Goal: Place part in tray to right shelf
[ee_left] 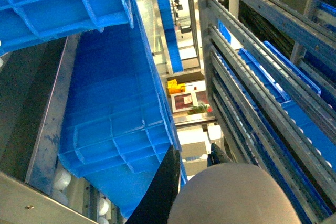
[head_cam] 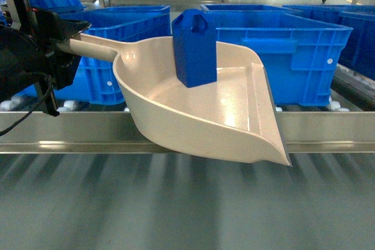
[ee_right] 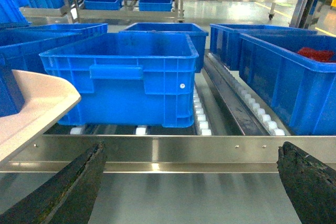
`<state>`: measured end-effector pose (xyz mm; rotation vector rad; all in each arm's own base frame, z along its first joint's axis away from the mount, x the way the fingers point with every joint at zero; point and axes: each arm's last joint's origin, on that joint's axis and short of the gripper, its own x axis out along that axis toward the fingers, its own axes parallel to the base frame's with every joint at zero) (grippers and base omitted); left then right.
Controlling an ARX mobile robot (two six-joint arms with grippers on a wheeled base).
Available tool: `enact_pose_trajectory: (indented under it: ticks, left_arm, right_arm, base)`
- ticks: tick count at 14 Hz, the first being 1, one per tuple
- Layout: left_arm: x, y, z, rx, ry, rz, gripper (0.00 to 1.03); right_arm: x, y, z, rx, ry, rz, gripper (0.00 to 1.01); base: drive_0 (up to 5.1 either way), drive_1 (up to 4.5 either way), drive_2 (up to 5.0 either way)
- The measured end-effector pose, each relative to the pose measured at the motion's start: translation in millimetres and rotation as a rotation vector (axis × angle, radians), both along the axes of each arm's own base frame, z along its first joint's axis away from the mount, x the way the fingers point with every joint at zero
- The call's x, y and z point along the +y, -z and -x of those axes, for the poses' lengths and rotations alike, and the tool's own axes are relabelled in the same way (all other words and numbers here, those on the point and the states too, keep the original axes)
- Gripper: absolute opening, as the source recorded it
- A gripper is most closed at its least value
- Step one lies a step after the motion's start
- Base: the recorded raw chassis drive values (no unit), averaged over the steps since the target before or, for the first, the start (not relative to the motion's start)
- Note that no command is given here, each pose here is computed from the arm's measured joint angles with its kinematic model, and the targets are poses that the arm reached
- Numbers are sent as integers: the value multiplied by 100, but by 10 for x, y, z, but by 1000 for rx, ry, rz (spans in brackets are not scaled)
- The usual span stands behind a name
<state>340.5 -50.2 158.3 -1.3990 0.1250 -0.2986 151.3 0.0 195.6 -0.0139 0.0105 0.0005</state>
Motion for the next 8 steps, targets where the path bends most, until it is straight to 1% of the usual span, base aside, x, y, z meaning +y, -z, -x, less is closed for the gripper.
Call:
enact_pose_trajectory:
  ticks: [8]
  left_arm:
    - [0,0,0,0,0,0,13]
  right_arm:
    - [0,0,0,0,0,0,98]
  base:
    - [0,0,0]
